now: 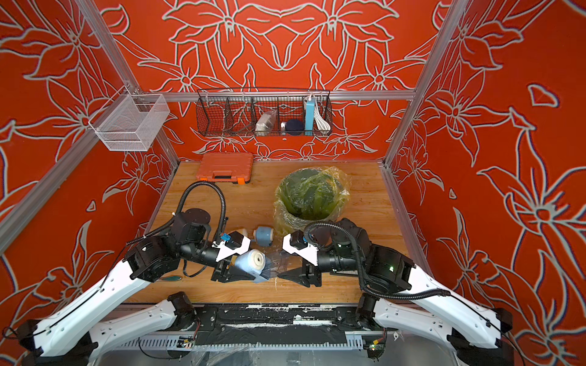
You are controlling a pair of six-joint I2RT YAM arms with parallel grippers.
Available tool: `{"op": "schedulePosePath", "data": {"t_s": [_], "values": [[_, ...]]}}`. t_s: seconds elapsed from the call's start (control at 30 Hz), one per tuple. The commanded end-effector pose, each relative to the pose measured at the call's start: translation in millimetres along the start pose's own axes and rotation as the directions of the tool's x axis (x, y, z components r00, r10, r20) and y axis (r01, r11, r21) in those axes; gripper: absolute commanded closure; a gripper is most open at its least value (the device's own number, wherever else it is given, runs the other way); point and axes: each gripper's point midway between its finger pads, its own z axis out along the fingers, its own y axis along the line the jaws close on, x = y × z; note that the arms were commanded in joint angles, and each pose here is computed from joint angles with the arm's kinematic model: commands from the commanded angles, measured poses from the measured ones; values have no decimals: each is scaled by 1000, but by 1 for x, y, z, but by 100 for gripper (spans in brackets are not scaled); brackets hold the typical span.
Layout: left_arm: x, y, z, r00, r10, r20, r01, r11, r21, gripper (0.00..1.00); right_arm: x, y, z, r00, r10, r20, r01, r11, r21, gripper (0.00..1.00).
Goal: Take out the pencil sharpener tray and clean the shavings
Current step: Close the container of the pencil sharpener.
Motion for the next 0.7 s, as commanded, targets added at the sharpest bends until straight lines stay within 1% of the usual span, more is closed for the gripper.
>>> {"op": "schedulePosePath", "data": {"t_s": [0.0,0.33,0.67], "values": [[-19,-4,-2,996,66,67,-67,998,14,100,-13,10,0,999,-15,28,16,999,-47,100],[-19,-5,-2,995,68,68,-69,997,16,100,-4,16,13,1000,6,-8,-6,995,-99,100],[-19,-7,1,995,68,68,-70,997,29,100,0,8,31,999,-4,-46,-1,995,-102,100]]}}
